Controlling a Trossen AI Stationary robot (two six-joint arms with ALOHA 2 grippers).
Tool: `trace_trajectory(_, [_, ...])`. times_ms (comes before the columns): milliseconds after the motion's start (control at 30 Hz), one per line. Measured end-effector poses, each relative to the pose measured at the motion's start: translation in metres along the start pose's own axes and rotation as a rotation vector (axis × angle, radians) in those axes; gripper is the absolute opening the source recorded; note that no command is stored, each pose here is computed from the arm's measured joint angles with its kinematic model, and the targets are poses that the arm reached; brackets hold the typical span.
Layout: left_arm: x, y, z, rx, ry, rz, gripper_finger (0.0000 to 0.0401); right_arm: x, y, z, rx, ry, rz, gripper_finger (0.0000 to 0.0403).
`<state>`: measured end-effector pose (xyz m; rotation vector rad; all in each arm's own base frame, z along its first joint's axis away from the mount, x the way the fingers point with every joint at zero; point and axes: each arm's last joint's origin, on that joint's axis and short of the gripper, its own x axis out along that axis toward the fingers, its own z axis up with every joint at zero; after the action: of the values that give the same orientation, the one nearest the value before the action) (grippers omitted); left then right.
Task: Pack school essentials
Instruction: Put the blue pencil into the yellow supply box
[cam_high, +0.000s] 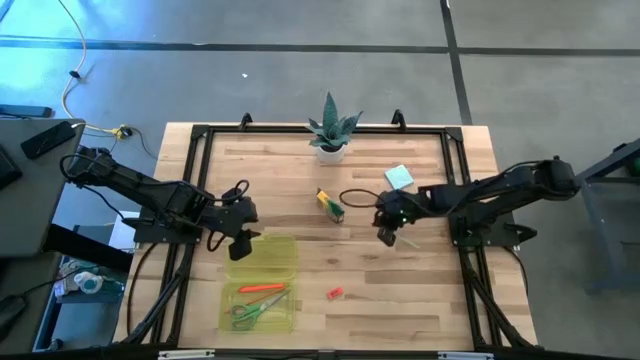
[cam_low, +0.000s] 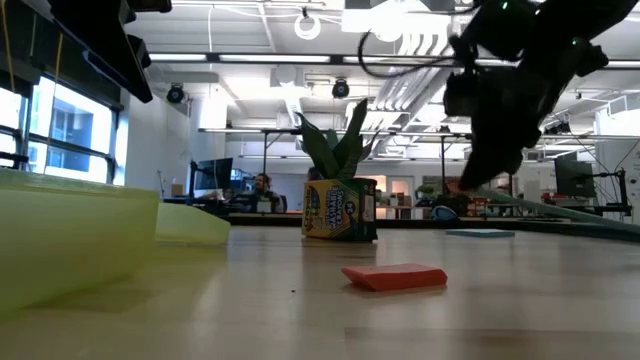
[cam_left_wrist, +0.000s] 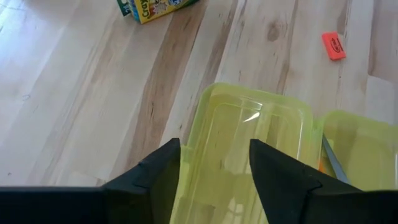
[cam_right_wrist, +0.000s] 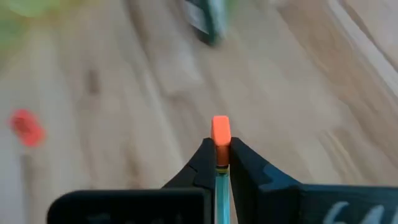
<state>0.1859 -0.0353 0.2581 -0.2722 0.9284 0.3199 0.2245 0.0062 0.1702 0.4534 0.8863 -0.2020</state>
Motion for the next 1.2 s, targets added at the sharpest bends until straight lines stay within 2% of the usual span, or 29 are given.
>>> trace_trajectory(100, [0.0,-0.001,0.0,-0.015,0.001,-0.004,0.019,-0.001,0.014,0.001,-0.017,-0.058,0.063,0.001])
trace_trajectory(367, [-0.003,-0.009,-0.004,0.035,-0.039,0.004,0.0181,-0.005,0.047,-0.003,-0.05,-0.166,0.182,0.001])
trace_trajectory(633, [-0.009,-0.029,0.002,0.09,-0.18,-0.114,0.0177,-0.019,0.08,0.002,-0.121,-0.413,0.331,0.001])
trace_trajectory(833, [-0.007,-0.042,0.009,0.137,-0.257,-0.174,0.0177,-0.03,0.094,0.007,-0.191,-0.606,0.326,0.001])
trace_trajectory(1200, [0.016,-0.062,0.018,0.19,-0.315,-0.189,0.0177,-0.046,0.105,0.019,-0.314,-0.871,0.359,0.001])
